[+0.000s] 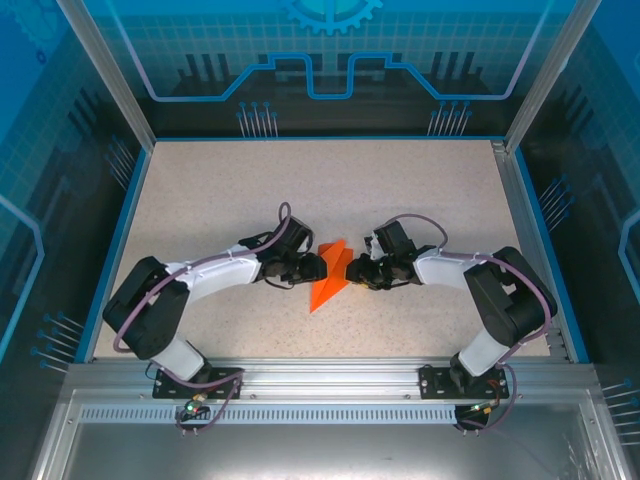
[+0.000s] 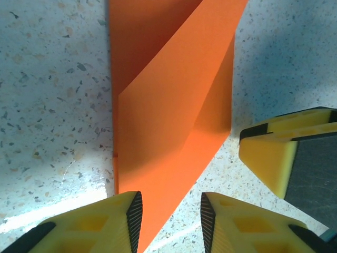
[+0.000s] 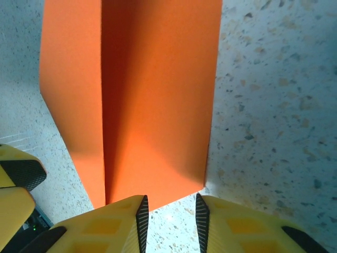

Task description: Fold a paper plane with a square sheet of paper (pick it up from the middle)

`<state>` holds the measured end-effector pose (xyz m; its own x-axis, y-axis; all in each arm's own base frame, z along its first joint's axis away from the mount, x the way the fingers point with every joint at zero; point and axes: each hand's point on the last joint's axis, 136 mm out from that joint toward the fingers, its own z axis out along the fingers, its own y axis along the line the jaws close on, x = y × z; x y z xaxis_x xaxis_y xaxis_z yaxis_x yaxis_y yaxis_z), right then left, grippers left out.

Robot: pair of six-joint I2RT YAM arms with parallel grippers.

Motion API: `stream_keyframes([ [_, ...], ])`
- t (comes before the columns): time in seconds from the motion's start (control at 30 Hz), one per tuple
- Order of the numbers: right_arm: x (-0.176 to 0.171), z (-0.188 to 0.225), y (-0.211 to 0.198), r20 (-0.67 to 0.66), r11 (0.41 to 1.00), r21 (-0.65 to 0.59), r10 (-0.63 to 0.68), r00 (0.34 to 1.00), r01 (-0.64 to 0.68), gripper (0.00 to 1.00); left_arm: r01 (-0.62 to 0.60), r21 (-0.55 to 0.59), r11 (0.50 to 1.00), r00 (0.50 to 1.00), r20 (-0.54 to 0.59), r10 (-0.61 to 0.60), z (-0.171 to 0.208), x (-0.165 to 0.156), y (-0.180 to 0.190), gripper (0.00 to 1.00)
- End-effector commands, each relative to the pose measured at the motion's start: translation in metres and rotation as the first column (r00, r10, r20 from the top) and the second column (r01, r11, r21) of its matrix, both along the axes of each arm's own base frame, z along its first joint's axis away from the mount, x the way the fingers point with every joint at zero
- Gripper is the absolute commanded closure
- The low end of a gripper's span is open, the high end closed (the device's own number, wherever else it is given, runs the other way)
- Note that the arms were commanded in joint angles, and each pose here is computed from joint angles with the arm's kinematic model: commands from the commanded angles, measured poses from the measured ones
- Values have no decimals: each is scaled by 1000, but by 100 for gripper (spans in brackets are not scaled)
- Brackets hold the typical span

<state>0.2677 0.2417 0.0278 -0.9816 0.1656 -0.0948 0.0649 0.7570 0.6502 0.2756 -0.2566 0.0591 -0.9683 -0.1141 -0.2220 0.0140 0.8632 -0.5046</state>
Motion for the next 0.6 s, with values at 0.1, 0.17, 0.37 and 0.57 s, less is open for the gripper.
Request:
stream_keyframes([
  [0.1, -2, -8, 1, -30, 1000, -22, -14, 999, 13, 68, 11, 50, 999, 1000, -24, -9, -13, 3, 4, 64],
  [0.17, -1, -8, 2, -30, 1000, -17, -15, 999, 14, 68, 12, 52, 999, 1000, -26, -10, -15, 2, 4, 65],
  [0.37, 1, -12, 5, -39, 1000, -9, -14, 999, 14, 68, 9, 51, 999, 999, -38, -7, -22, 3, 5, 69],
  [0.57, 2, -10, 8, -38, 1000, 7, -17, 999, 17, 68, 5, 56, 998, 999, -49, -2, -28, 4, 6, 69],
])
